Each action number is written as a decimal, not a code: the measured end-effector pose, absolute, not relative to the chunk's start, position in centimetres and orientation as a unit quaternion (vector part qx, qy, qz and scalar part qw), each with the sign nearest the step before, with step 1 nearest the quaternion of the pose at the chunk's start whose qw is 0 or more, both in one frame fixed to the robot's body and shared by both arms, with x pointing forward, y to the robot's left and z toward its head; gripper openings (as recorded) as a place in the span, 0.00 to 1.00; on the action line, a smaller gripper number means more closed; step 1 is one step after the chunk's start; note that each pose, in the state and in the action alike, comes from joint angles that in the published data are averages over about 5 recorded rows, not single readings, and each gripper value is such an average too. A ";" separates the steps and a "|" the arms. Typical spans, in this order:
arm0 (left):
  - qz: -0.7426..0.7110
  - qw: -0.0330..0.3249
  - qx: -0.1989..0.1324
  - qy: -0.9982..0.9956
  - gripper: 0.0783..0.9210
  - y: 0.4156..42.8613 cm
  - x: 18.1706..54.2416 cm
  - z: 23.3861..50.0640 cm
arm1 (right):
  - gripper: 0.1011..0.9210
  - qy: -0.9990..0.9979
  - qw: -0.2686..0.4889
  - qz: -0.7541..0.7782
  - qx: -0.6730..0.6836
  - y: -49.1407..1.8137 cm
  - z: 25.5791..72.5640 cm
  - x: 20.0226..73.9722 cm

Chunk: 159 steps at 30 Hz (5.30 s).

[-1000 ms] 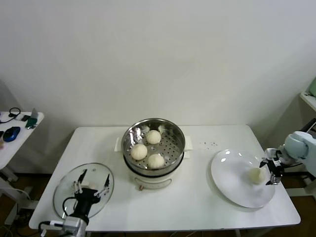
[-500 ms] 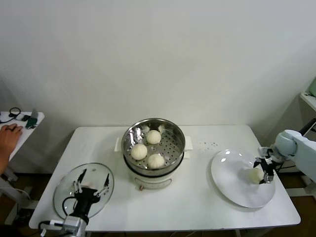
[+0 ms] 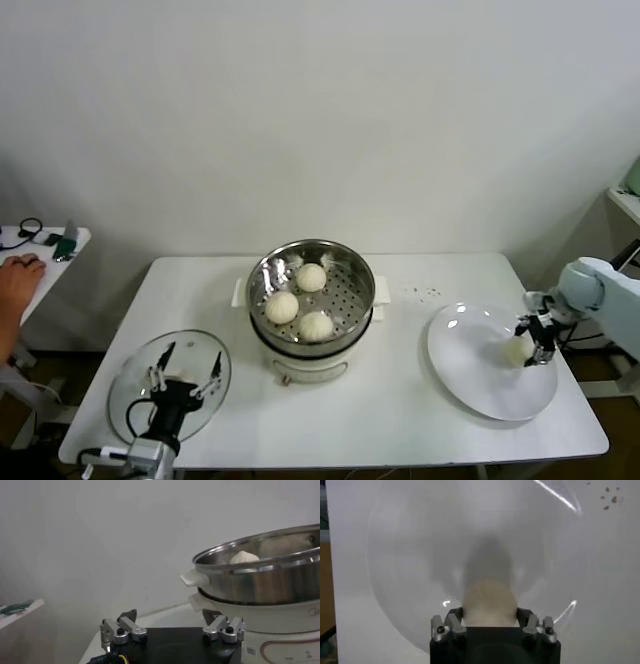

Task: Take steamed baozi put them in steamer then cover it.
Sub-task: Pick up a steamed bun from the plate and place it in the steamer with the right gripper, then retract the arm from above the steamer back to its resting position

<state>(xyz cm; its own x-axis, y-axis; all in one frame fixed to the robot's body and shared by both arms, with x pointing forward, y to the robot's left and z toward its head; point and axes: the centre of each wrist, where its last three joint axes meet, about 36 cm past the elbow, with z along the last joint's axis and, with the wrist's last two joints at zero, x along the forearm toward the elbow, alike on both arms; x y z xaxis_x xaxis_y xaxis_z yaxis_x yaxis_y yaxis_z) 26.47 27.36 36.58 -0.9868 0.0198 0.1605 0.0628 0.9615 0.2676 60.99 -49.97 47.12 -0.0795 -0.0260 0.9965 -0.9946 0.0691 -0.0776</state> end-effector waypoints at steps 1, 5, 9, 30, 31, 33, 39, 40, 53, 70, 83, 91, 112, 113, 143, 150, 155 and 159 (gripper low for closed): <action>-0.137 0.078 -0.021 -0.987 0.88 27.3 26.5 36.6 | 0.73 -0.547 0.487 0.494 0.469 -49.8 47.6 61.2; -0.135 0.076 -0.024 -0.988 0.88 27.1 26.5 36.7 | 0.74 -0.566 0.474 0.487 0.468 -48.6 50.2 62.5; -0.131 0.075 -0.027 -0.988 0.88 26.7 26.5 36.7 | 0.74 -0.587 0.453 0.481 0.468 -46.4 53.9 64.3; -0.124 0.052 -0.047 -0.990 0.88 24.8 26.7 37.9 | 0.74 -0.615 0.381 0.459 0.516 -26.5 68.8 70.2; -0.123 0.051 -0.048 -0.990 0.88 24.7 26.8 38.0 | 0.74 -0.613 0.381 0.459 0.518 -25.6 68.8 70.3; -0.123 0.050 -0.047 -0.990 0.88 24.6 26.8 38.0 | 0.74 -0.607 0.382 0.461 0.523 -23.7 68.8 70.5; -0.125 0.047 -0.044 -0.990 0.88 24.9 27.1 38.2 | 0.75 -0.584 0.386 0.470 0.537 -18.9 68.1 70.8; -0.125 0.046 -0.044 -0.990 0.88 25.0 27.1 38.2 | 0.75 -0.580 0.387 0.472 0.539 -18.1 67.9 70.8; -0.128 0.040 -0.039 -0.990 0.88 25.8 27.5 38.5 | 0.75 -0.533 0.395 0.502 0.555 -10.8 64.5 71.5; -0.133 0.035 -0.031 -0.990 0.88 26.5 28.4 38.6 | 0.79 -0.500 0.407 0.517 0.563 -8.1 60.1 71.3; -0.137 0.038 -0.032 -0.989 0.88 26.6 28.6 38.4 | 0.88 -0.494 0.405 0.522 0.566 -8.1 60.6 71.4; -0.139 0.042 -0.033 -0.989 0.88 26.8 28.4 38.2 | 0.88 -0.518 0.392 0.506 0.567 -10.0 63.6 71.3; -0.165 0.039 -0.036 -0.985 0.88 26.7 27.6 39.0 | 0.88 -0.756 0.144 0.413 0.487 -27.3 61.3 64.7; -0.166 0.039 -0.037 -0.985 0.88 26.6 27.6 39.0 | 0.88 -0.769 0.132 0.401 0.480 -27.9 60.5 64.0; -0.488 0.065 -0.023 -0.870 0.88 28.7 26.3 41.2 | 0.88 -0.974 -0.032 0.082 0.209 -35.0 43.5 44.7; -0.637 0.093 -0.044 -0.764 0.88 28.9 25.3 39.6 | 0.88 -0.991 -0.035 0.050 0.117 -38.5 40.9 39.3; -0.692 0.105 -0.049 -0.713 0.88 29.1 24.9 37.8 | 0.88 -0.995 -0.020 0.037 0.087 -39.2 38.9 35.9; -0.712 0.108 -0.049 -0.692 0.88 29.6 25.0 36.0 | 0.88 -0.997 -0.010 0.032 0.073 -39.2 37.8 34.1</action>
